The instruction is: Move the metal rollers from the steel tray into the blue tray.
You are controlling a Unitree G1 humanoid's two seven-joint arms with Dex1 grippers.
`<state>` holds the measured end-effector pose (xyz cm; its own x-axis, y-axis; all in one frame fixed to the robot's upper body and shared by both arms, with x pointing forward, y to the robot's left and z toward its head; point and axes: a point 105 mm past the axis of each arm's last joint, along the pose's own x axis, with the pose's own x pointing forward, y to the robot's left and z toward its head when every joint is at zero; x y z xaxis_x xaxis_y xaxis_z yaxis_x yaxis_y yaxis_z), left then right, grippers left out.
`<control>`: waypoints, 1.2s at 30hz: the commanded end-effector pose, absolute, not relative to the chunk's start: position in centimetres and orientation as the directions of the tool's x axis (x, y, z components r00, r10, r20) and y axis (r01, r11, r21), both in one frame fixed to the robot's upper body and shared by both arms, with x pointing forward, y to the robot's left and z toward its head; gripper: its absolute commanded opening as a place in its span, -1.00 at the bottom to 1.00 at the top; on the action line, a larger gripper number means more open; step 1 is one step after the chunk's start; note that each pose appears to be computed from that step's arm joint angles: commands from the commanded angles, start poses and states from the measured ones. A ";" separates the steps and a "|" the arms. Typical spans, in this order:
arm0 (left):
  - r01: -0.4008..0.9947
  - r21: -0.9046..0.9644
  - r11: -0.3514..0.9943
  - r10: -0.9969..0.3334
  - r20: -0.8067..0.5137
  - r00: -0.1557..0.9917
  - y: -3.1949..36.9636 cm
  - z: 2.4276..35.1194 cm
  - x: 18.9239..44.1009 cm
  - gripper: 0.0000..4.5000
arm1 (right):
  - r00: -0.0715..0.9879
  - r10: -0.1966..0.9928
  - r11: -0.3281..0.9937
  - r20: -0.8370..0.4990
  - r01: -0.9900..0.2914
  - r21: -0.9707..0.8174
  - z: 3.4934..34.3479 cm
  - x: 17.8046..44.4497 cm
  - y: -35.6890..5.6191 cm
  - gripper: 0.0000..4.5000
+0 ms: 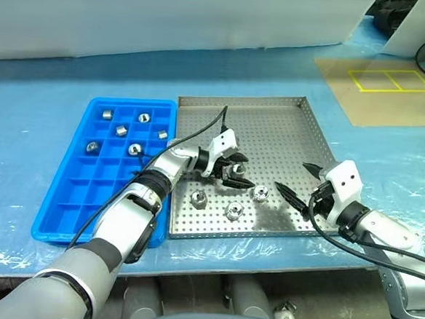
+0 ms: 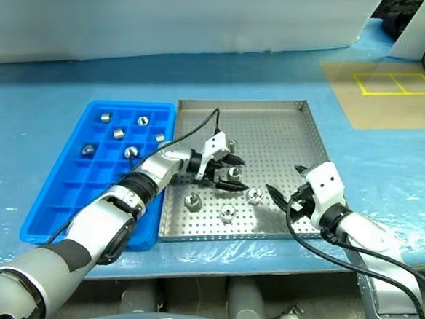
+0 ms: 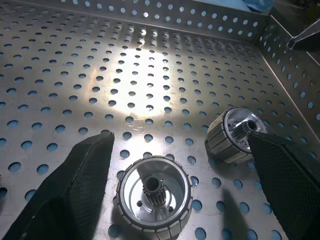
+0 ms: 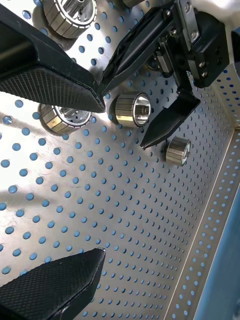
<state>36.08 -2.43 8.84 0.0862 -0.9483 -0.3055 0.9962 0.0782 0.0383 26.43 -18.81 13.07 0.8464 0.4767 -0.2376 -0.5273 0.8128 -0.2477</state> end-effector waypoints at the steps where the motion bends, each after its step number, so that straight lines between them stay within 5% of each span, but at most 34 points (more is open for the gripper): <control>1: 0.989 0.108 0.099 -0.928 -0.350 0.132 -2.2 8.8 36.9 1.00 | 0.875 0.443 0.825 -0.196 -0.483 -0.292 14.4 26.1 -19.5 0.98; 10: 0.992 0.088 0.089 -0.919 -0.377 0.116 -2.2 7.9 36.6 1.00 | 0.889 0.417 0.833 -0.190 -0.458 -0.310 14.5 26.3 -19.7 0.98; 13: 0.995 0.087 0.058 -0.915 -0.394 0.087 -2.2 7.8 36.3 0.75 | 0.891 0.414 0.836 -0.188 -0.454 -0.309 14.5 26.3 -19.8 1.00; 20: 0.994 0.092 0.060 -0.914 -0.395 0.092 -1.6 7.9 36.5 -0.20 | 0.898 0.401 0.838 -0.180 -0.439 -0.323 14.7 26.8 -20.1 1.00; 24: 0.992 0.116 0.046 -0.935 -0.345 0.084 -1.7 9.1 36.5 -0.23 | 0.886 0.423 0.826 -0.188 -0.463 -0.323 14.6 26.9 -19.5 1.00; 31: 0.988 0.154 -0.016 -0.993 -0.117 0.002 -1.1 16.1 36.5 -0.23 | 0.838 0.525 0.782 -0.147 -0.544 -0.306 16.1 27.6 -17.5 1.00; 36: 0.979 0.203 0.028 -0.987 -0.147 0.059 3.1 17.6 36.4 -0.23 | 0.739 0.659 0.686 -0.138 -0.666 -0.293 16.7 28.7 -14.2 1.00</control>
<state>36.56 2.00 16.80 0.0470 -0.9852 -0.1645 0.9816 0.0151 0.1905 28.74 -15.24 16.37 0.7763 0.6121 -0.1503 -0.6262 0.7218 -0.2947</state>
